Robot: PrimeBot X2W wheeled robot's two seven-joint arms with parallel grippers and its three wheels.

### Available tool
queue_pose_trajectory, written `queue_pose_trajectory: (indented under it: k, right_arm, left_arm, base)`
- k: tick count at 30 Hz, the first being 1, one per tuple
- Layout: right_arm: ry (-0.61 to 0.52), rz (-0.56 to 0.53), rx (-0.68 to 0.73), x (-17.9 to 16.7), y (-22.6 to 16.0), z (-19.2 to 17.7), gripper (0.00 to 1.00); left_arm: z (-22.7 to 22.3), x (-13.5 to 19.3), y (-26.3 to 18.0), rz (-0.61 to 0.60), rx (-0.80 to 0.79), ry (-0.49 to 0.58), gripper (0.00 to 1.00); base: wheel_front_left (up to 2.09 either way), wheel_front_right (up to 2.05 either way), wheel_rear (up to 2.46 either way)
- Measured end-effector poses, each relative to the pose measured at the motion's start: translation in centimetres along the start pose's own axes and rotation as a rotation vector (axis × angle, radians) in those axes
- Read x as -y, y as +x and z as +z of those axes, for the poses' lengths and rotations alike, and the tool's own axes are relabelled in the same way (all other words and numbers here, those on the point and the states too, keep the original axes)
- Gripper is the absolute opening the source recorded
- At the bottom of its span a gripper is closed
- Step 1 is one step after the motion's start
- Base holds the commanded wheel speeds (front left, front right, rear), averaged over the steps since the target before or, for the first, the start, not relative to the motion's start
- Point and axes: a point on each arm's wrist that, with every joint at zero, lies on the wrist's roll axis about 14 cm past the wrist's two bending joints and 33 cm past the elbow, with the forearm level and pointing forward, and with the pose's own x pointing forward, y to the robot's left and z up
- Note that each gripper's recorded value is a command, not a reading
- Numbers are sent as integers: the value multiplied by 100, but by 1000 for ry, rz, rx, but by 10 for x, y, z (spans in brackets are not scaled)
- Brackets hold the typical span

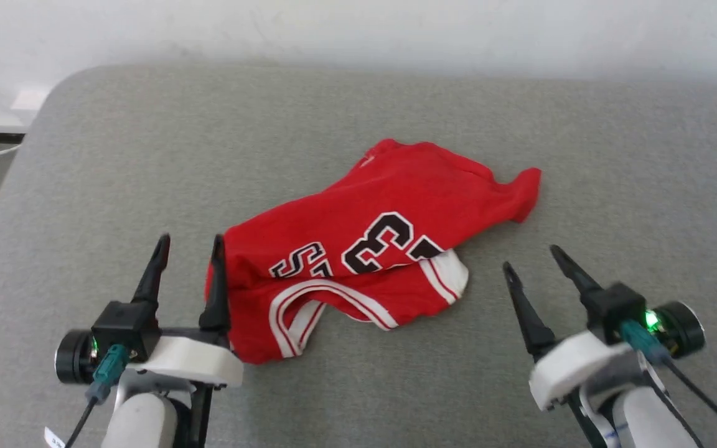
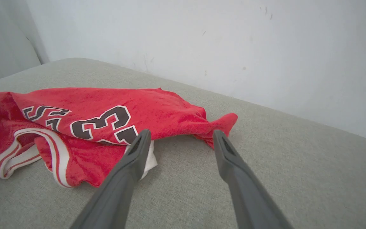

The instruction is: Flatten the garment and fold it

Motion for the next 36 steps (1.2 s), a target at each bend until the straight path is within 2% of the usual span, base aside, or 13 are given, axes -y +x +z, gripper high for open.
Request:
queue_pose_trajectory:
  k: [4, 10, 16, 23, 26, 32, 36]
  right_arm:
    - [-12, 113, -168, -23, 18, -20, 100]
    - [-86, 231, -452, -37, 37, -60, 100]
    - [-150, 274, -557, -40, 66, -72, 100]
    - [-189, 322, -672, -51, 75, -108, 100]
    - [-182, 341, -665, -57, 79, -110, 0]
    - [-160, 338, -611, -55, 76, -106, 0]
    - [-155, 225, -570, -12, 74, -94, 0]
  left_arm:
    - [33, 3, -9, -2, 105, 57, 100]
    - [17, 2, -35, 27, 51, 46, 100]
    - [24, -16, -43, 103, 65, 57, 100]
    - [22, -35, -49, 166, 48, 69, 100]
    - [18, -42, -51, 183, 32, 74, 100]
    - [8, -38, -48, 166, 9, 65, 100]
    - [10, -30, -41, 135, 22, 59, 100]
  base:
    - [0, 0, 0]
    - [0, 0, 0]
    - [0, 0, 0]
    - [0, 0, 0]
    - [0, 0, 0]
    - [0, 0, 0]
    - [0, 0, 0]
